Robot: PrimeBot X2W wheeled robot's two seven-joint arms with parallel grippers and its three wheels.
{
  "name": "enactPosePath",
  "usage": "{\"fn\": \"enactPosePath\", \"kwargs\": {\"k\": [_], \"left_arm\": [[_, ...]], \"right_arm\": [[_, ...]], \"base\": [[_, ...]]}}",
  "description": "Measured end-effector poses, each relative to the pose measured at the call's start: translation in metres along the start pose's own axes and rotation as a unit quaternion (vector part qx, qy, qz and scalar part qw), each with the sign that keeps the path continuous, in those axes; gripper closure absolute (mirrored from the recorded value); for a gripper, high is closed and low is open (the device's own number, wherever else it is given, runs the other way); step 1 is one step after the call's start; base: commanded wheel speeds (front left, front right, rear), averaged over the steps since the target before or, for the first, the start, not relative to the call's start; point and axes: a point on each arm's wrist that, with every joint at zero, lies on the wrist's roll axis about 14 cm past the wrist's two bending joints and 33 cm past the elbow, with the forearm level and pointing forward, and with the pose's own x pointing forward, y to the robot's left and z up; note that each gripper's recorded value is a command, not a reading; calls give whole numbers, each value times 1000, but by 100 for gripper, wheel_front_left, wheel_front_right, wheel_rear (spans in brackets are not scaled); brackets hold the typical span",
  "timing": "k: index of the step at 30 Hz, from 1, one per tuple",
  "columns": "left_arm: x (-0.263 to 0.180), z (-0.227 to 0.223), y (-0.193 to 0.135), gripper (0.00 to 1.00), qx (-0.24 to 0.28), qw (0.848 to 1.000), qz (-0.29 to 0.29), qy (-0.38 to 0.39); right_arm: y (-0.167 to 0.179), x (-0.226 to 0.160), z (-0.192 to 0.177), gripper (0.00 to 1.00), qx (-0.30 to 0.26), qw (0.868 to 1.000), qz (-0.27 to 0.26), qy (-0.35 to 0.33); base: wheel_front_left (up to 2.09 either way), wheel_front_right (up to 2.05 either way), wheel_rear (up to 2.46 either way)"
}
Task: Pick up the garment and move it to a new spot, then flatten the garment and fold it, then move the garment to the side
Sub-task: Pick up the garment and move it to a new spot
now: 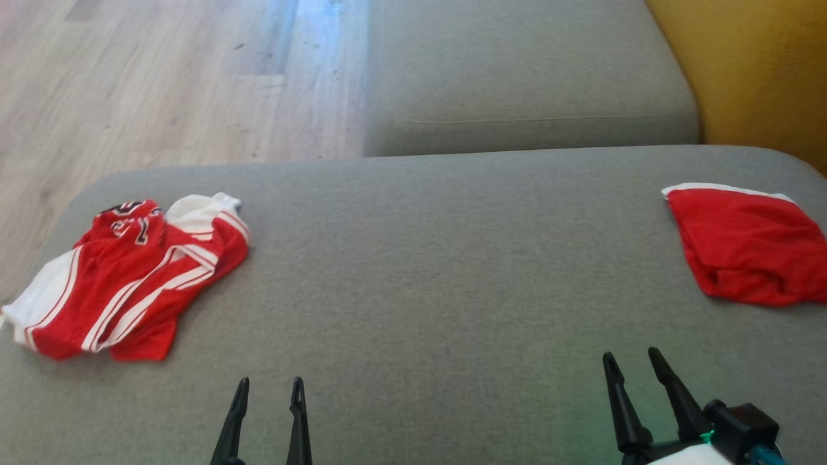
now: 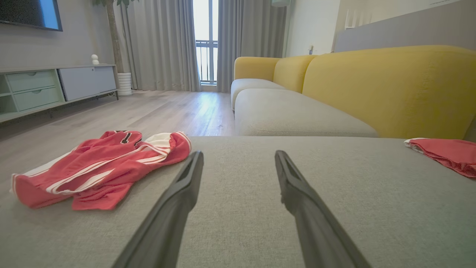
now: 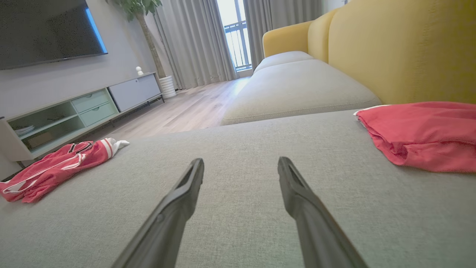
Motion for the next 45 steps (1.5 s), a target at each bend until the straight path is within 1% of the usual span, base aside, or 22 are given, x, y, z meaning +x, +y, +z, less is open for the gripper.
{"fn": "enactPosePath", "kwargs": {"k": [6, 13, 18, 24, 29, 34, 37, 39, 42, 45], "left_arm": [[-7, -2, 14, 0, -2, 1000, 28, 3], [-24, -5, 42, 0, 0, 996, 84, 5], [-42, -3, 70, 0, 5, 991, 137, 0], [-64, -1, 93, 0, 6, 983, 185, -6], [-78, -1, 105, 0, 4, 977, 213, -8], [-81, -2, 110, 0, 6, 974, 226, -3], [-79, 1, 111, 0, 8, 975, 224, -3], [-70, 8, 114, 0, 20, 975, 220, -9], [-39, 35, 120, 0, 55, 979, 195, -39], [-2, 72, 129, 0, 94, 977, 171, -83]], "right_arm": [[20, 11, -6, 0, -2, 999, 36, 14], [54, 27, -15, 0, -2, 995, 95, 32], [79, 37, -19, 0, -5, 990, 138, 42], [108, 45, -23, 0, -8, 982, 182, 51], [123, 49, -27, 0, -9, 976, 208, 59], [129, 51, -36, 0, -7, 973, 219, 74], [129, 53, -42, 0, -10, 970, 226, 84], [125, 56, -48, 0, -15, 969, 230, 94], [113, 64, -55, 0, -28, 966, 234, 104], [103, 81, -57, 0, -35, 966, 236, 103]], "base": [[0, 0, 0], [0, 0, 0], [0, 0, 0], [0, 0, 0], [0, 0, 0], [0, 0, 0], [0, 0, 0], [0, 0, 0], [0, 0, 0], [0, 0, 0]]}}
